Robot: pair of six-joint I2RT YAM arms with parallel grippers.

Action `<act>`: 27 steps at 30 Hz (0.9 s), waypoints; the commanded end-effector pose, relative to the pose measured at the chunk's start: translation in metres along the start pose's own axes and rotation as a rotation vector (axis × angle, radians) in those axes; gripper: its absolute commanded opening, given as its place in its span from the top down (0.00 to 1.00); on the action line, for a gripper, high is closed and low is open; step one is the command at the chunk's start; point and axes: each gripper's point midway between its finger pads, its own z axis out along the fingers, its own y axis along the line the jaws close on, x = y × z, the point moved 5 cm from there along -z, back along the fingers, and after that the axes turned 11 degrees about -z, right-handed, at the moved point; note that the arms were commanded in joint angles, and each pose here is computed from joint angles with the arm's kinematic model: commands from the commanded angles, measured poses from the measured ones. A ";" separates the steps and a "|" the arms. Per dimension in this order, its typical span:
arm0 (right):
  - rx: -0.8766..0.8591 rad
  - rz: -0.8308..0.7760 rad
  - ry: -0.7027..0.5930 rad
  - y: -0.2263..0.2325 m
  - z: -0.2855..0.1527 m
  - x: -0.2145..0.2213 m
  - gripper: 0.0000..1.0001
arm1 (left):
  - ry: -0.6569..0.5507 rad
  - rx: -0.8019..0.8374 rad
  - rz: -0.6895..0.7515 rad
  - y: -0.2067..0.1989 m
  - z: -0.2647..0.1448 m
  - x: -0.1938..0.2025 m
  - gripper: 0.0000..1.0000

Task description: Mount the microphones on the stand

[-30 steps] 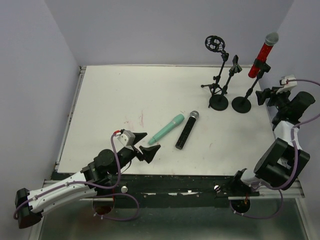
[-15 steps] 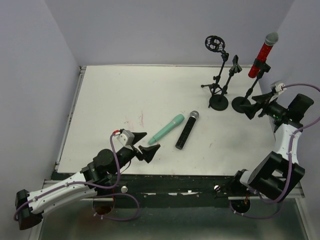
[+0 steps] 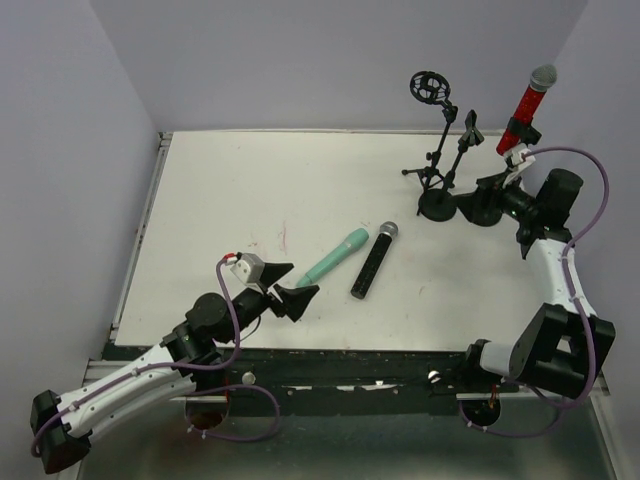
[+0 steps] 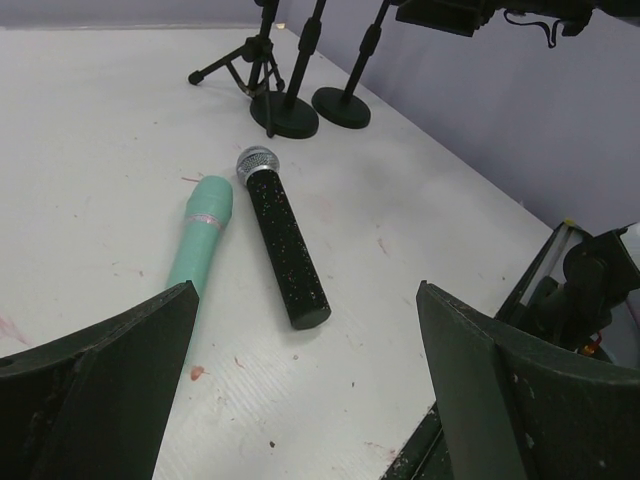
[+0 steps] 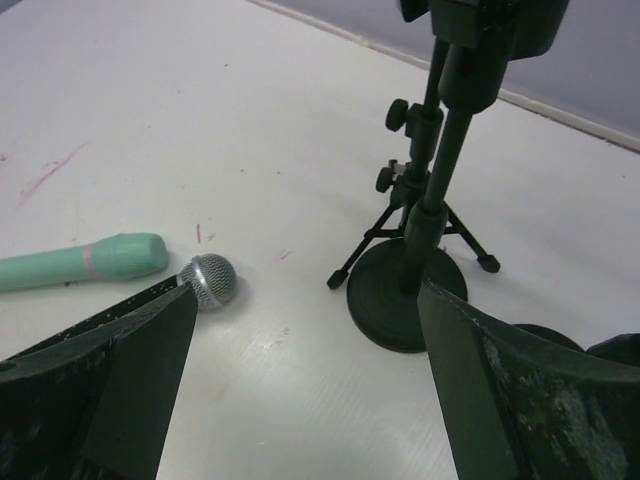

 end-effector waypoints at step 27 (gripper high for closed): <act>0.337 -0.140 -0.228 -0.062 0.091 0.016 0.53 | 0.043 -0.004 -0.036 -0.006 0.005 -0.007 0.02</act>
